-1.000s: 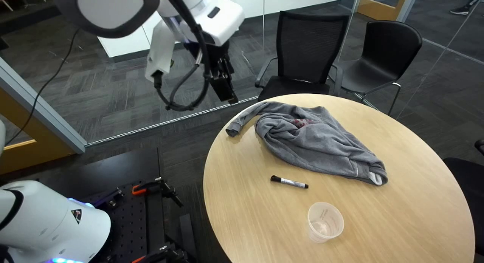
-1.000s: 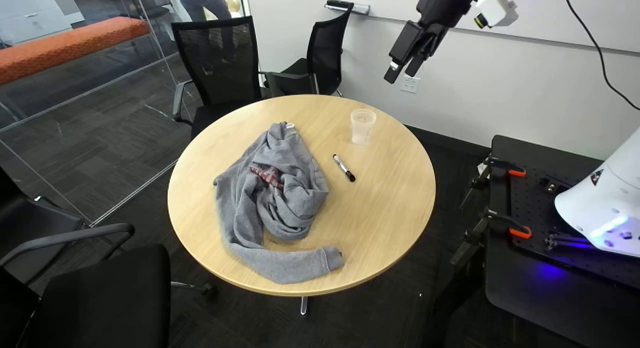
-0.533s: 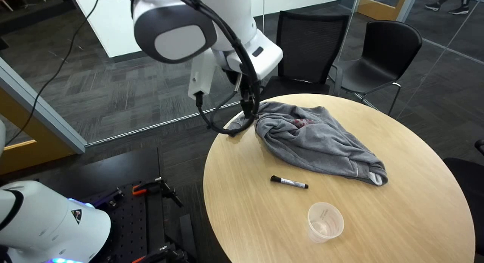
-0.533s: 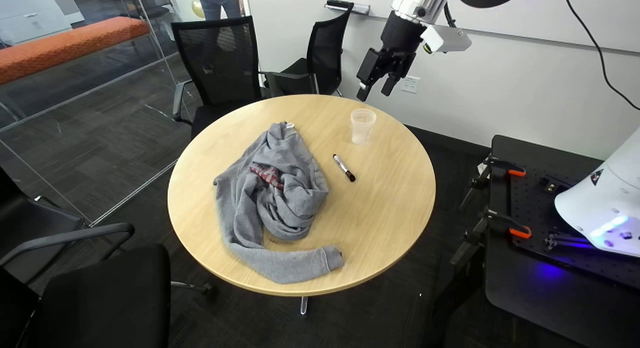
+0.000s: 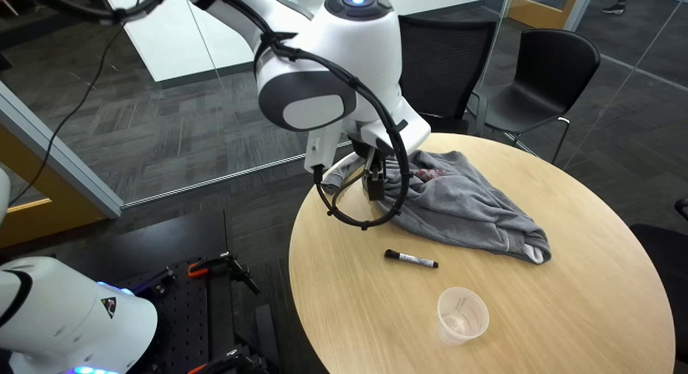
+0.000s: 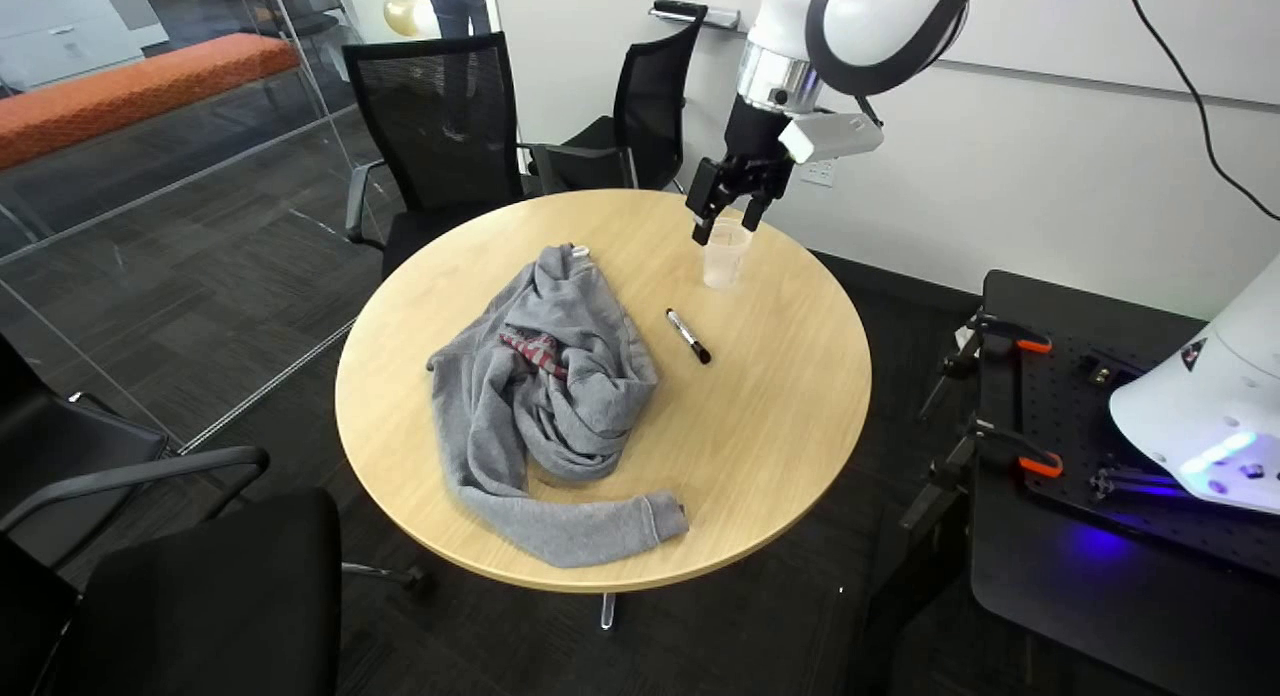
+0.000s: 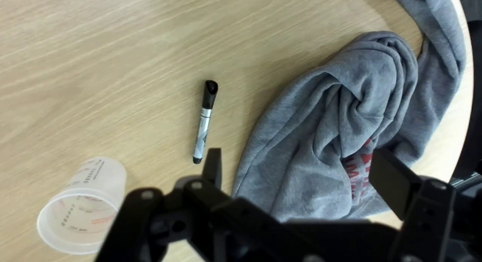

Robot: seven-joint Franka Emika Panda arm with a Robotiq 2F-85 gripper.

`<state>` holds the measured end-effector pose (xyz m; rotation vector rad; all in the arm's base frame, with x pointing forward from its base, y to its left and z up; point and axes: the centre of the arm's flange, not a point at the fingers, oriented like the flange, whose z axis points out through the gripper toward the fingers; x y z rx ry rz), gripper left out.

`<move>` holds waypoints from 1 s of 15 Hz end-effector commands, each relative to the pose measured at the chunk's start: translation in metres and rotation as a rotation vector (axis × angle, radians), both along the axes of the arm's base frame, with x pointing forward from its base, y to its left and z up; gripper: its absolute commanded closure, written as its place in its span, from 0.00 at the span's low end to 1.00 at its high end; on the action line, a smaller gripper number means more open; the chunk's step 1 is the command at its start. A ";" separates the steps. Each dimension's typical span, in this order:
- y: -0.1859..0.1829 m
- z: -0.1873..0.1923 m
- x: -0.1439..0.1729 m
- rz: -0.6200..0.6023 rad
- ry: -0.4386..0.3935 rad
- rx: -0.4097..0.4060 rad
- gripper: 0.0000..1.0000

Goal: Place the black marker inside the clear cup

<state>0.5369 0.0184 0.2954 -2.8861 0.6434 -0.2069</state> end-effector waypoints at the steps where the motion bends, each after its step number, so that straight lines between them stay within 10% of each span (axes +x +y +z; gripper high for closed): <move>1: -0.005 -0.028 0.029 -0.033 -0.009 -0.001 0.00; 15: -0.022 -0.113 0.039 -0.086 0.086 -0.008 0.00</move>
